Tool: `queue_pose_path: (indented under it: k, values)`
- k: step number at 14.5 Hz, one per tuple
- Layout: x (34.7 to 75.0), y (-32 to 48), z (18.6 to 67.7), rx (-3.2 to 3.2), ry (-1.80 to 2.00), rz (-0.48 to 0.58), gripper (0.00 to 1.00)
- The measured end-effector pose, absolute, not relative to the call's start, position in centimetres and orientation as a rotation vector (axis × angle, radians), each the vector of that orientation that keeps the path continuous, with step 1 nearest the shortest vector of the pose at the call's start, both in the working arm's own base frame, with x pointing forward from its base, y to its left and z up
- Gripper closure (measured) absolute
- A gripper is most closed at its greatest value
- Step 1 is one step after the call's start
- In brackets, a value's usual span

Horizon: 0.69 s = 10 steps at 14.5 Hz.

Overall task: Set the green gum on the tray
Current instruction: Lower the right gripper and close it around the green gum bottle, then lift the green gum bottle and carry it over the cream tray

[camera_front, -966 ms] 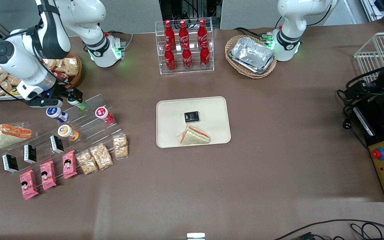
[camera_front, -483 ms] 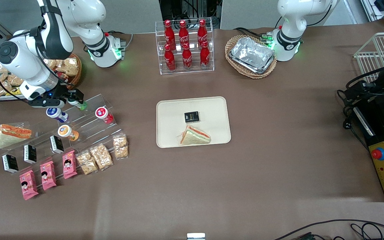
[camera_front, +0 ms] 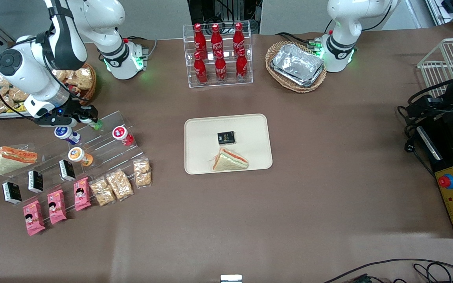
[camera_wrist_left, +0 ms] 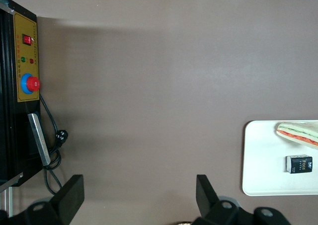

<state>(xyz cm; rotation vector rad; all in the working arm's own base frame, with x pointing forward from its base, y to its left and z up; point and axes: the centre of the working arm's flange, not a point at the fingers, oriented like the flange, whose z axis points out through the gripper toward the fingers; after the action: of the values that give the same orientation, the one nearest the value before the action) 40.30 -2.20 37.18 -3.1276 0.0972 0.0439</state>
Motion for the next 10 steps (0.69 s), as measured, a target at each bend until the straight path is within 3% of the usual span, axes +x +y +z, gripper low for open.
queue_pose_path:
  k: [2,7,10]
  values:
    - [40.2,-2.1,37.2,-3.128,0.096,0.05,0.41]
    - [40.2,-1.6,37.4,-3.128,0.104,0.063,0.41]
    - [41.4,-1.7,40.6,-3.129,0.106,0.062,0.41]
